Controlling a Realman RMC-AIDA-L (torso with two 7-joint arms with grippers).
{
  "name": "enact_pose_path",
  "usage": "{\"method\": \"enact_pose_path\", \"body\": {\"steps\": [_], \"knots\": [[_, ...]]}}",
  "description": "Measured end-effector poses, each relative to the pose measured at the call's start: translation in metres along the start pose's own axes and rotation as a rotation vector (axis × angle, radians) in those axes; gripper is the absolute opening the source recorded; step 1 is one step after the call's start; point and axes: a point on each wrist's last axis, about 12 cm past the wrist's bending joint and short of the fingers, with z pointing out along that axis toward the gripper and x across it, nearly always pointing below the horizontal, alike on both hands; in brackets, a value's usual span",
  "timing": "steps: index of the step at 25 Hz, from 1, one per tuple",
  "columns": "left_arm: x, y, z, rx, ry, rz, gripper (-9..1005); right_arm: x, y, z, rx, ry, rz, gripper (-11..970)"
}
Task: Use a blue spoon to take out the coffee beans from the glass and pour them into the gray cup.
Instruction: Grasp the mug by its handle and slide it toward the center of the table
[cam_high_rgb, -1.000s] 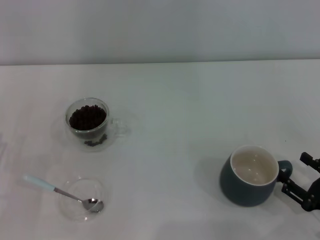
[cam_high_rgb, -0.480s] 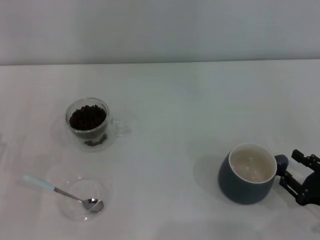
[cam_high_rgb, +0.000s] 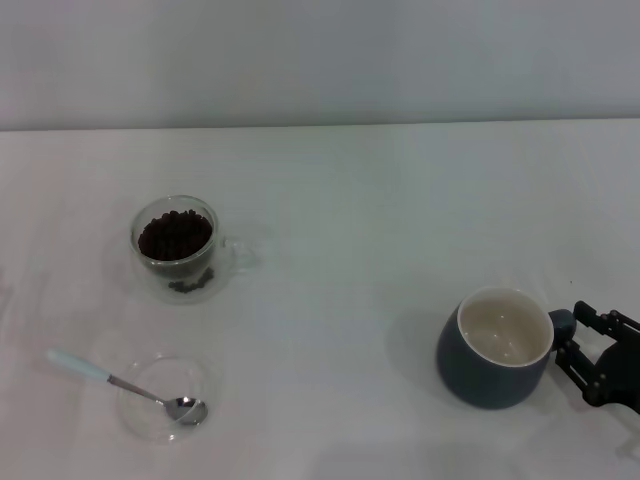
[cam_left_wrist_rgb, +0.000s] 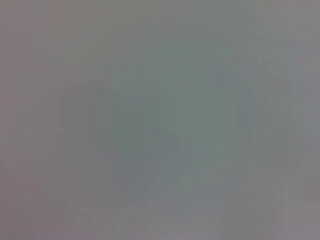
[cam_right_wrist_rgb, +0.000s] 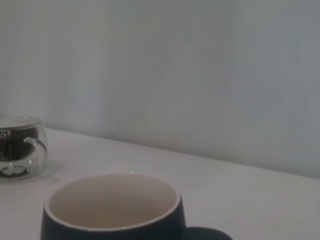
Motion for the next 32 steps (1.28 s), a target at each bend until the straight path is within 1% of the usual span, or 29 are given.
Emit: {"method": "enact_pose_path", "body": {"steps": [6,8,20,32], "knots": [[0.0,0.002,-0.002,-0.004,0.001,0.006,892,-0.001,0.0,0.001,0.001,-0.006,0.002,450],[0.0,0.002,-0.002,-0.004,0.001,0.009,892,-0.001,0.0,0.002,0.001,-0.009,0.006,315],[-0.001,0.003,0.0,-0.003,-0.003,0.015,892,-0.005,0.006,0.008,-0.021,-0.035,0.01,168],[-0.001,0.003,-0.001,-0.004,-0.002,0.015,892,-0.016,0.025,0.026,-0.114,-0.089,0.035,163]]}}
